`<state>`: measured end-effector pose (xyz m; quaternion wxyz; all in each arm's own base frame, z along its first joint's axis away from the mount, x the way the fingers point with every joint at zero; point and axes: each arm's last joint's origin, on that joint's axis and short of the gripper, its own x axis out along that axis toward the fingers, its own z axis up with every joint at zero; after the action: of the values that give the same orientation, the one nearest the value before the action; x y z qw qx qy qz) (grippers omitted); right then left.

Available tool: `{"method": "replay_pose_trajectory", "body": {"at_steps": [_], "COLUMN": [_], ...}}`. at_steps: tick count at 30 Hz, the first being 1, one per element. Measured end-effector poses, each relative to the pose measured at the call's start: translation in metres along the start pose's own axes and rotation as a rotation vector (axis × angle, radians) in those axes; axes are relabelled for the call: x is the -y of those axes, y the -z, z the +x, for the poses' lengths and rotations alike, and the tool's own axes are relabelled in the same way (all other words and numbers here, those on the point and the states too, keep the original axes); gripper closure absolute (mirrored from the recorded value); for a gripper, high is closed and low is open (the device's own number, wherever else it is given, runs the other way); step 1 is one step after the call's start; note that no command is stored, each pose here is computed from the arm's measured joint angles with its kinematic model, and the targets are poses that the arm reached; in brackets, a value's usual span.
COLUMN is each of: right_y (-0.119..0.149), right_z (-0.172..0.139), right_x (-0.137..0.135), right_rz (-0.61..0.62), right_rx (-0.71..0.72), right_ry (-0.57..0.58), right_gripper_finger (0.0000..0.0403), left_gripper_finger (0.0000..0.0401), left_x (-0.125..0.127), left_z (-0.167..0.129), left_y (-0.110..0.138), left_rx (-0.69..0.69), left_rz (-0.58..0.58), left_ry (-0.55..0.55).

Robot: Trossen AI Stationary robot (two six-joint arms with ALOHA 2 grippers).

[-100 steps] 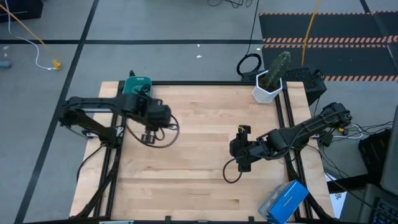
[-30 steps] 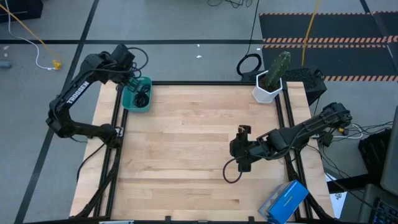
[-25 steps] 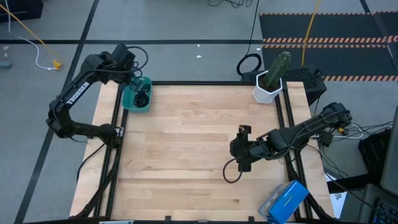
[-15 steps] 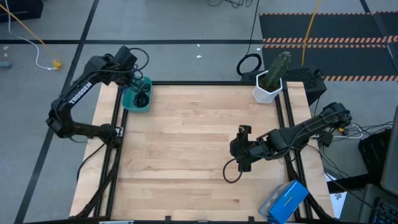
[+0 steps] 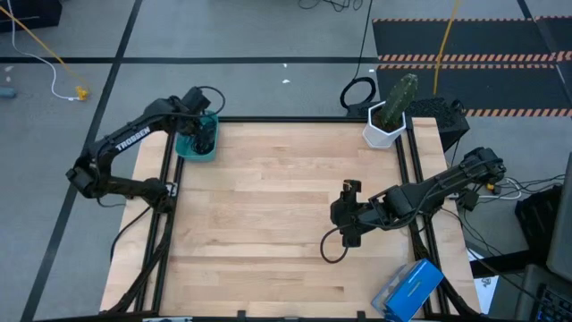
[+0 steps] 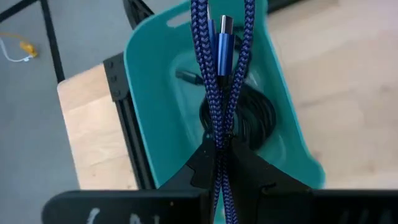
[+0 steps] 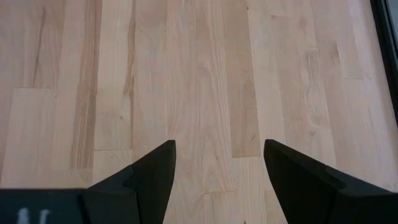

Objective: Pick and place USB-C Cables
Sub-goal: Put the blue USB cable into the blue bin

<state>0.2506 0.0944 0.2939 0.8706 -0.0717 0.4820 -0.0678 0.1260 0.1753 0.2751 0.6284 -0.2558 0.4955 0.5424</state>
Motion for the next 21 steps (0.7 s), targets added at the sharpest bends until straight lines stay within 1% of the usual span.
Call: {"method": "replay_pose_trajectory", "body": {"at_steps": [3,7,15,21], "right_y": [0.0,0.0,0.0,0.0], "right_z": [0.0,0.0,0.0,0.0], "right_x": [0.0,0.0,0.0,0.0], "right_rz": [0.0,0.0,0.0,0.002], "right_rx": [0.0,0.0,0.0,0.0], "right_ry": [0.0,0.0,0.0,-0.001], "right_gripper_finger": [0.0165,0.0165,0.0165,0.0165], "left_gripper_finger": [0.037,0.037,0.037,0.037], "left_x": [0.003,0.006,0.012,0.016], "left_z": [0.012,0.024,0.051,0.063], "left_y": [0.001,0.004,0.018,0.025], "left_rx": [0.039,0.067,0.083,0.099], "left_rz": [-0.035,-0.066,-0.079,-0.097], "left_ry": [-0.023,-0.016,-0.019,-0.012]}}
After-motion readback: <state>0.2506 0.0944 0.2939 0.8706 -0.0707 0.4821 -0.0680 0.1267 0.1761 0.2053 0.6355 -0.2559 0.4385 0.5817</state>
